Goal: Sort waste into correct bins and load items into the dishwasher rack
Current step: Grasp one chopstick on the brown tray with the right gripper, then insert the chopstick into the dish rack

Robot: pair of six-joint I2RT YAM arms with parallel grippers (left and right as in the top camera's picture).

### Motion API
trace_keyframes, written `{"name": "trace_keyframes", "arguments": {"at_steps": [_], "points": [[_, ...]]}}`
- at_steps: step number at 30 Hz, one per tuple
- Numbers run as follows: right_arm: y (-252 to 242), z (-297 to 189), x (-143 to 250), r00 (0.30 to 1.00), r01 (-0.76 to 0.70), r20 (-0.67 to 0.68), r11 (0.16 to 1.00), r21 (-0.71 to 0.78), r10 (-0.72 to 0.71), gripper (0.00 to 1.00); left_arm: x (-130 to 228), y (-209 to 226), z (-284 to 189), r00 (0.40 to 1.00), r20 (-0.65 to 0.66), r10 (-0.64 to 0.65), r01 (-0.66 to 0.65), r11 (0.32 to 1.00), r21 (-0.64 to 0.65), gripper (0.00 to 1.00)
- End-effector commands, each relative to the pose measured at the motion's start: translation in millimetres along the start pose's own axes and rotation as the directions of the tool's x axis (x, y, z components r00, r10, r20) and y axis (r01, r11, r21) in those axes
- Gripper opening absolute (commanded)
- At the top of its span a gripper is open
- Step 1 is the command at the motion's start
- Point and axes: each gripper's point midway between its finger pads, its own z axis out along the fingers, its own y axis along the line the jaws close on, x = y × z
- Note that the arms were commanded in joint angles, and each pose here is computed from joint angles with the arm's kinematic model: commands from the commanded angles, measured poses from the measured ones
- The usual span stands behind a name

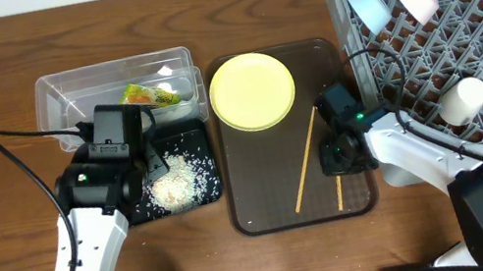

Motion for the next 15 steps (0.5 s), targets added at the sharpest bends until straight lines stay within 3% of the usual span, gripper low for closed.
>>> {"name": "trace_keyframes", "arguments": {"at_steps": [1,5,10,15], "points": [[-2.5,3.2,3.2,1.0,-0.011,-0.007,1.0,0.02,0.012,0.01,-5.0,2.3,-2.1,1.0,0.015,-0.011,0.011,1.0,-0.012,0.63],[-0.9,-28.9,-29.4,0.994,0.065,0.081,0.997,0.041,-0.069,0.01,-4.9,2.4,-2.1,1.0,0.015,-0.011,0.011,1.0,-0.012,0.63],[-18.5,-109.8,-85.5,0.959,0.115,0.247,0.987,0.111,-0.14,0.01,-5.0,2.3,-2.1,1.0,0.015,-0.011,0.011,1.0,-0.012,0.63],[-46.9,-146.6,-109.2,0.944,0.107,0.299,0.985,0.135,-0.143,0.01,-4.9,2.3,-2.1,1.0,0.015,-0.012,0.012,1.0,-0.012,0.63]]}}
